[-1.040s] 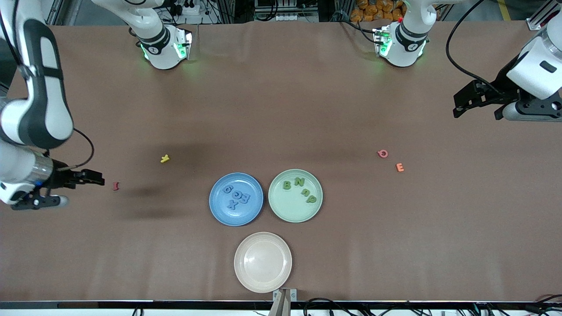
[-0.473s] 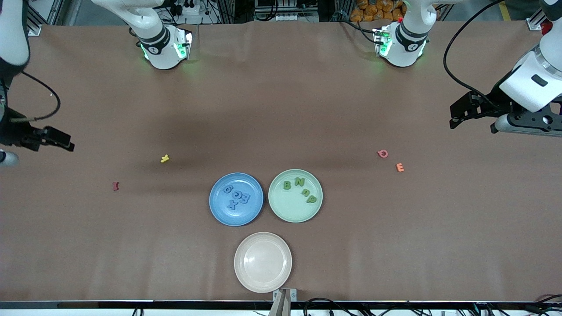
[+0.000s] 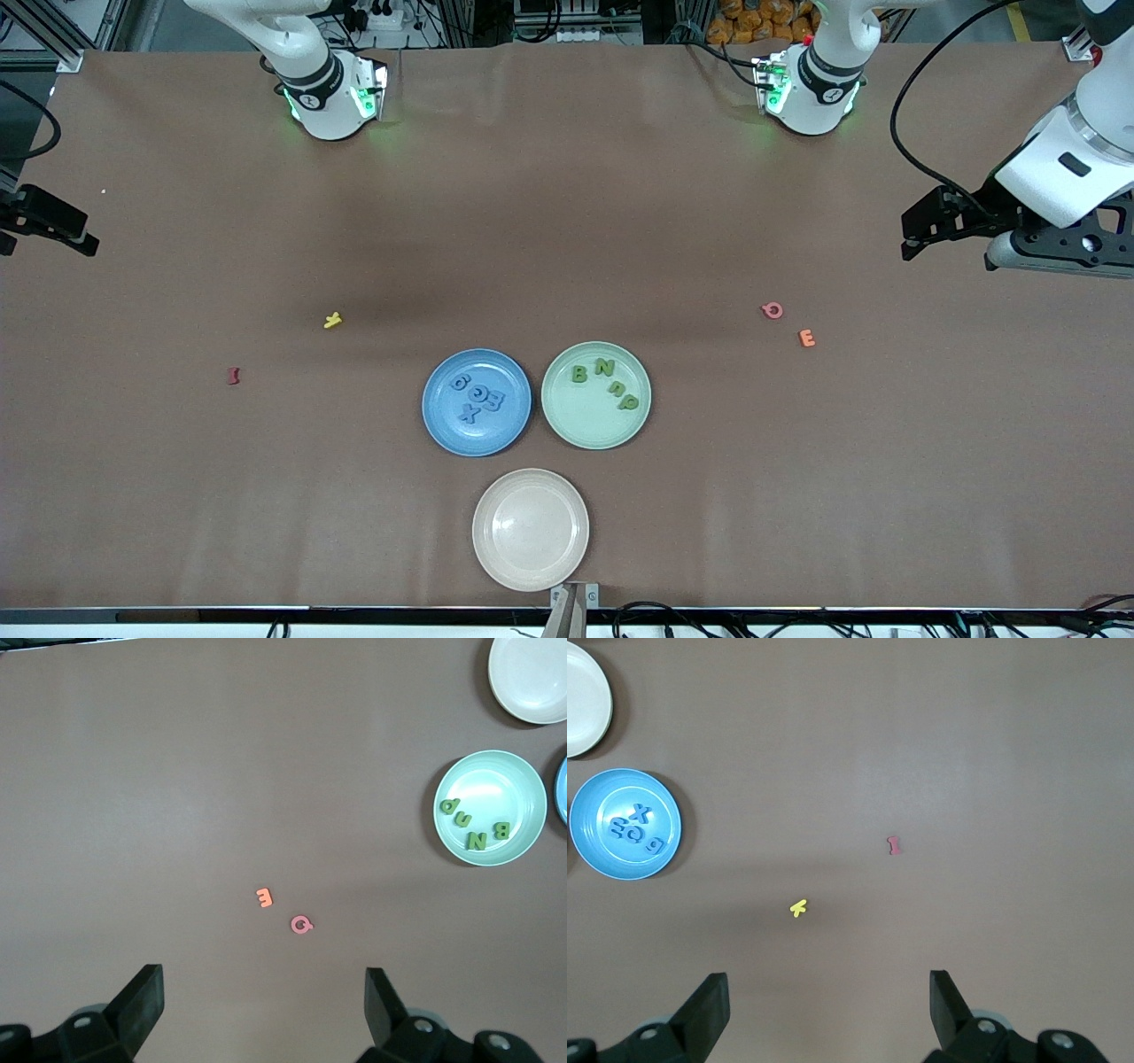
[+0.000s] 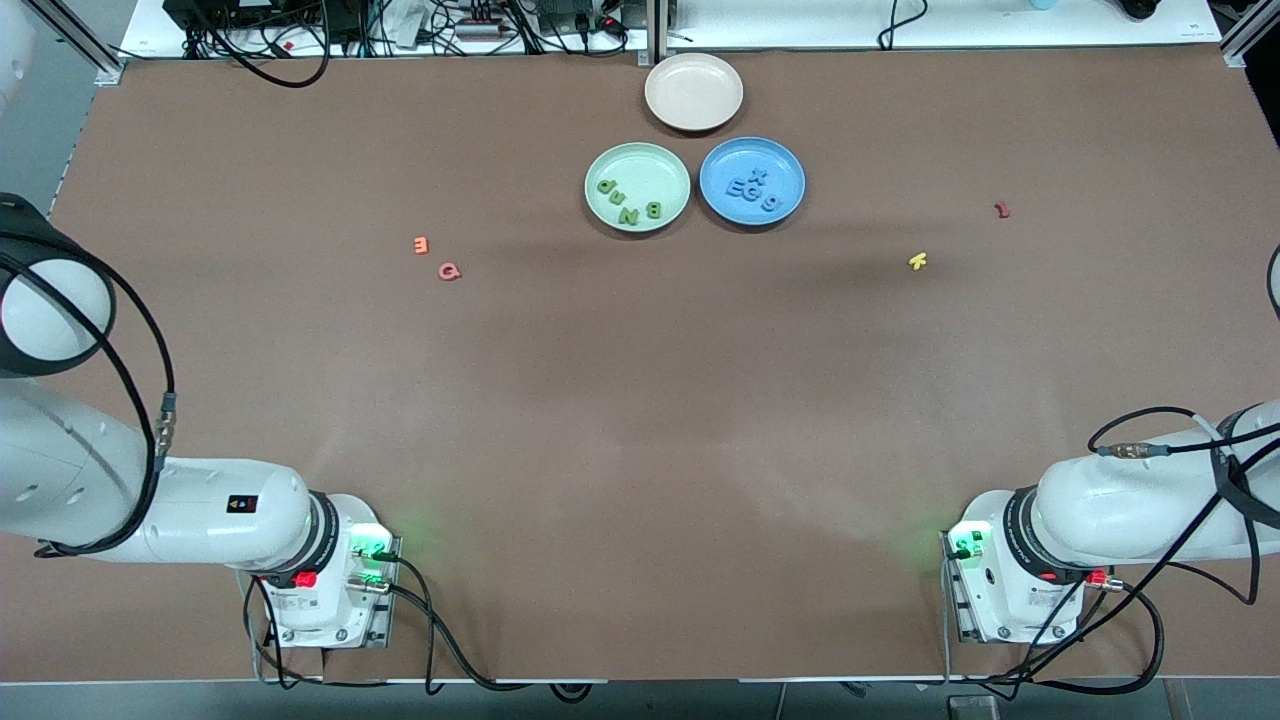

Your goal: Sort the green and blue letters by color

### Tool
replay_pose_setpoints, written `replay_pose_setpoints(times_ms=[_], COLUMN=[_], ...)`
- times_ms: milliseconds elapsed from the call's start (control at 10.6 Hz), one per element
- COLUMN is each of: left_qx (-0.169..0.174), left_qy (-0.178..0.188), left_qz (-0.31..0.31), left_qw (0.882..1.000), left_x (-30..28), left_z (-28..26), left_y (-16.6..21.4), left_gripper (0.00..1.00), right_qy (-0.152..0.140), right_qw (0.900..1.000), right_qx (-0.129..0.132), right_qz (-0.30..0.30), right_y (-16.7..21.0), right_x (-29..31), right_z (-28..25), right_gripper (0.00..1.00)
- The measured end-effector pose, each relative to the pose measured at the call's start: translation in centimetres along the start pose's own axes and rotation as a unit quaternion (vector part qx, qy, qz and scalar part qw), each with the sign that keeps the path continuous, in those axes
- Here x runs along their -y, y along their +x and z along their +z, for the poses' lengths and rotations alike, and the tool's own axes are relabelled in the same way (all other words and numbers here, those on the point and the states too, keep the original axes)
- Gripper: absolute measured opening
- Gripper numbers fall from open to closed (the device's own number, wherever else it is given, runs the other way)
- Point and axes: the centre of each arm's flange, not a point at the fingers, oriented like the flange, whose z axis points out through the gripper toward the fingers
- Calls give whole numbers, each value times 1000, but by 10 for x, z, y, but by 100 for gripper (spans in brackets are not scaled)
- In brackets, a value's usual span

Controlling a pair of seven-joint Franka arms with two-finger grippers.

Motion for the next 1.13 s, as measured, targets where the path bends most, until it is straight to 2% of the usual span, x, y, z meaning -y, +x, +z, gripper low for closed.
replay_pose_setpoints(times_ms=[189, 662, 1135], left_qx=[0, -1, -2], left_qy=[-1, -1, -1], left_qz=[8, 9, 8], left_qw=[1000, 1000, 1000], left_x=[-9, -10, -10], left_z=[1, 1, 0], left_y=[-1, 0, 0], left_gripper=[100, 100, 100], right_qy=[0, 2, 7], right_qw=[1000, 999, 1000], right_qx=[0, 28, 30], right_qz=[-5, -22, -8], right_y=[-2, -9, -9], right_x=[6, 27, 12], right_z=[-7, -1, 1], right_gripper=[100, 100, 100])
